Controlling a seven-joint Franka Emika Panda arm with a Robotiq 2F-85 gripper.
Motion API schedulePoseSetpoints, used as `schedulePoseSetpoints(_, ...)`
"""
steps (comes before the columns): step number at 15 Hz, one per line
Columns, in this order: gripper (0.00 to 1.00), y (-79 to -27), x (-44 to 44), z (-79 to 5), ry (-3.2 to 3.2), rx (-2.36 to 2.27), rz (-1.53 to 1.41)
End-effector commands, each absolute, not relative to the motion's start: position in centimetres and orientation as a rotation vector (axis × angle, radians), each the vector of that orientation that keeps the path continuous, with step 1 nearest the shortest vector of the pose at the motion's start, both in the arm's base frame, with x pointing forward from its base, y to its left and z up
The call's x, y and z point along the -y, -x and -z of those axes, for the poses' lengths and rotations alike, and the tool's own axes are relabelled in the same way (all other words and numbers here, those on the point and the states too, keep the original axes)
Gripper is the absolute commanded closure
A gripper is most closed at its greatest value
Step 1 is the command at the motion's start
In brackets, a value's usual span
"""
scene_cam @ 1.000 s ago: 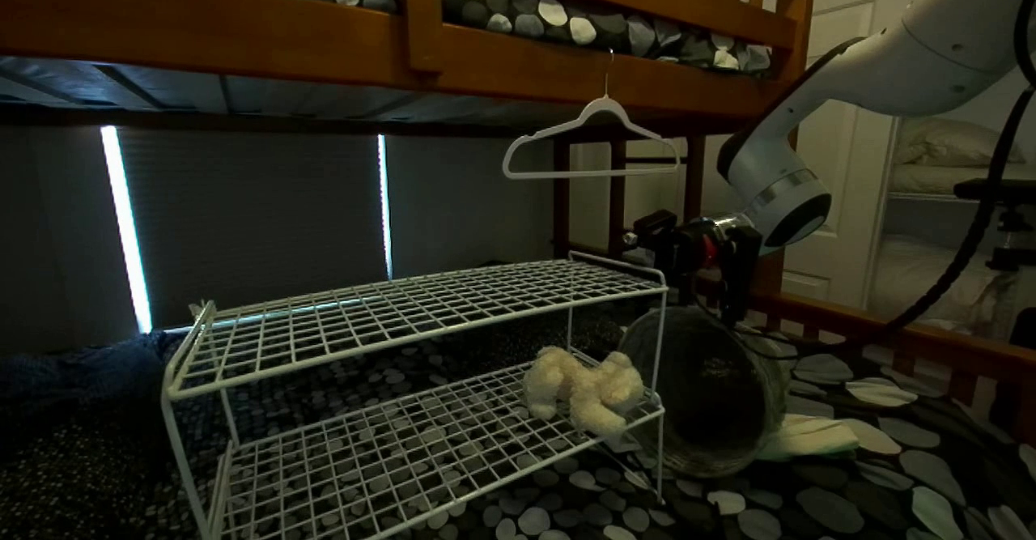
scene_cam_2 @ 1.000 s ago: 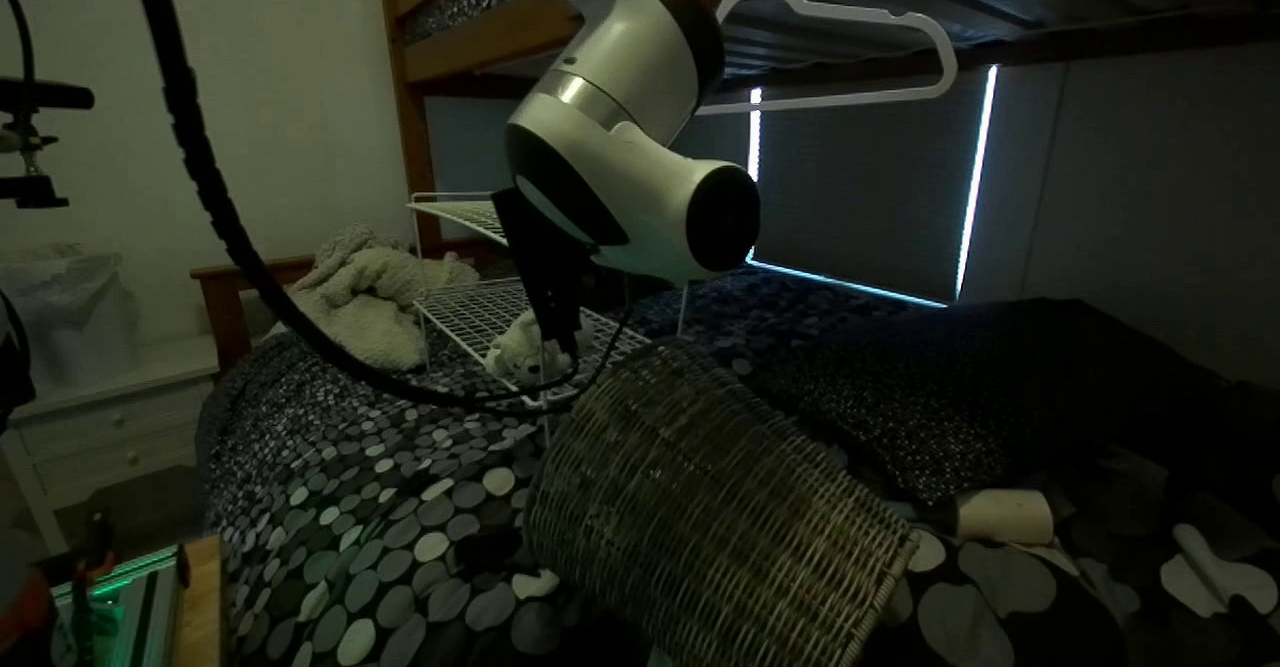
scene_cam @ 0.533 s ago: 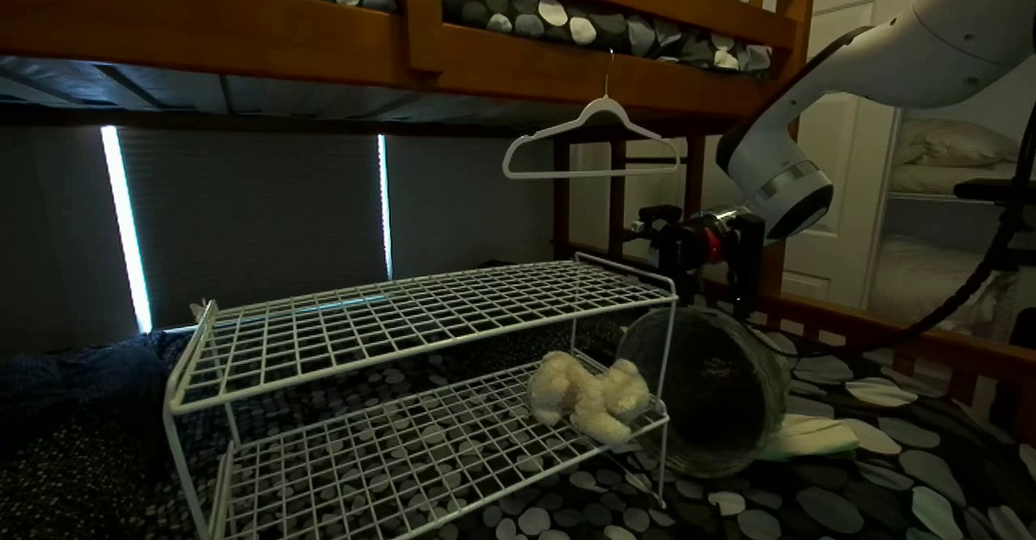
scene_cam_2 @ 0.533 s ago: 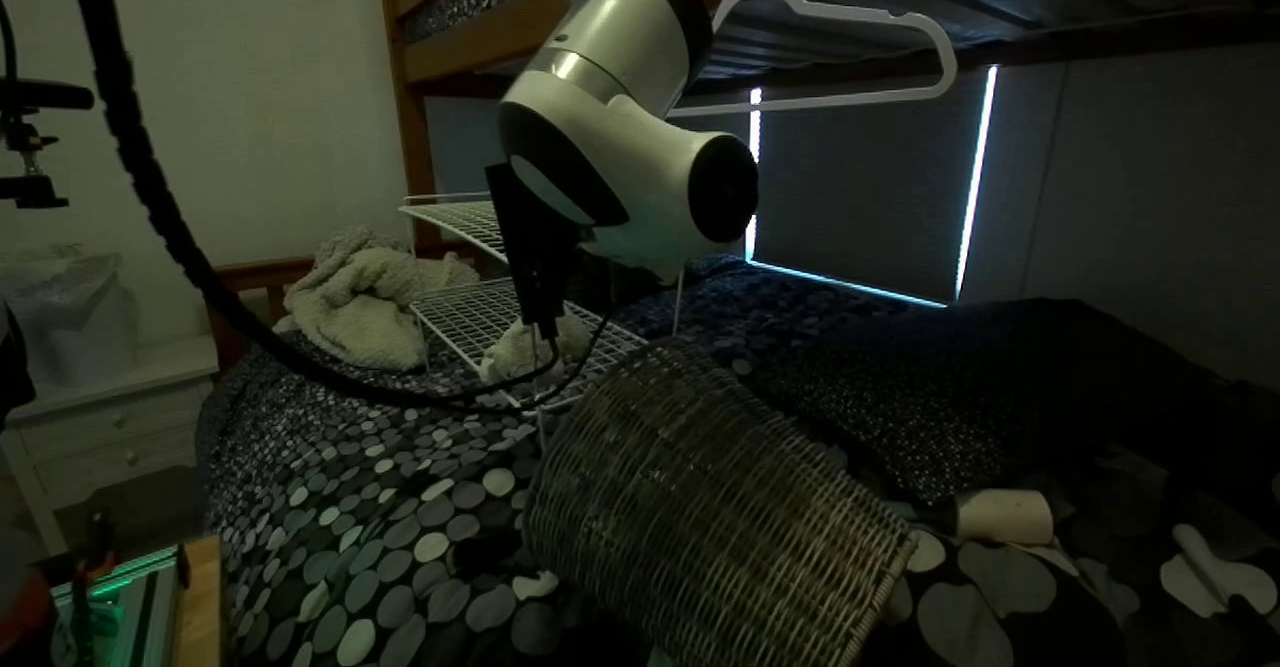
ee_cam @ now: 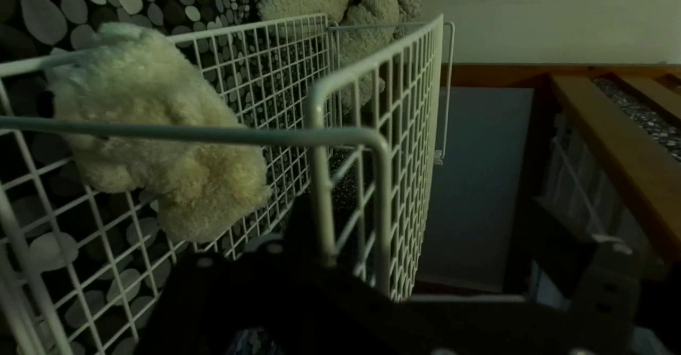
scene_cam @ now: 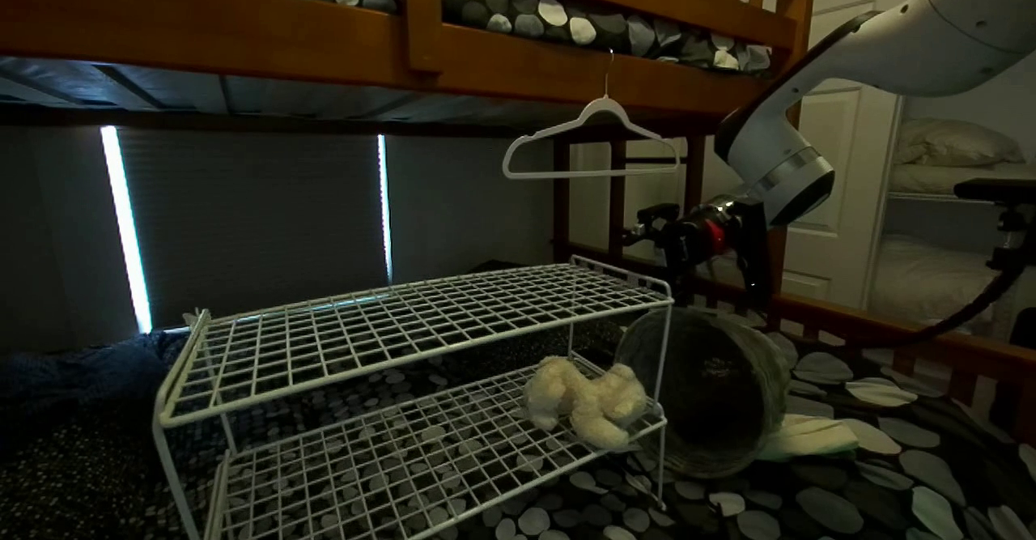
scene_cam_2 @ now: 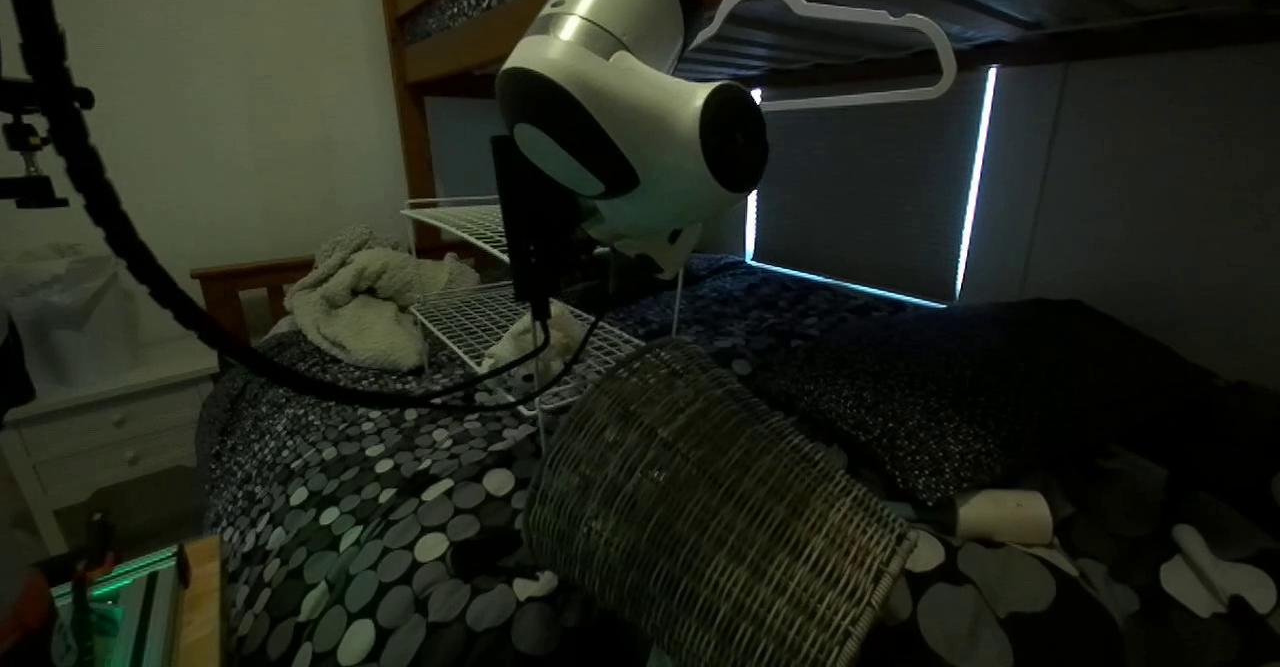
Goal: Move the rack slightly to the right
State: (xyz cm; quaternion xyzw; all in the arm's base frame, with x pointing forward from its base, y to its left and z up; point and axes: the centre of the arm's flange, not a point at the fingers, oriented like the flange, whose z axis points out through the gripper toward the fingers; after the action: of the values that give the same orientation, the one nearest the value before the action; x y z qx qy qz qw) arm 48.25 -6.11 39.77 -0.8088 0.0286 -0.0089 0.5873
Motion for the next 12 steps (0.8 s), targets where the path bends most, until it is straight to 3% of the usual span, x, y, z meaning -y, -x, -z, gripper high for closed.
schedulePoseSetpoints(1,0.0,-49.3,7.0,-40.7,1.954,-0.092,0.037)
schedulePoseSetpoints(7,0.0,-48.9,8.0,-42.9,2.114,-0.208,-0.011)
schedulePoseSetpoints(12,0.0,-45.6,5.7,-50.8,2.311,-0.336,-0.186)
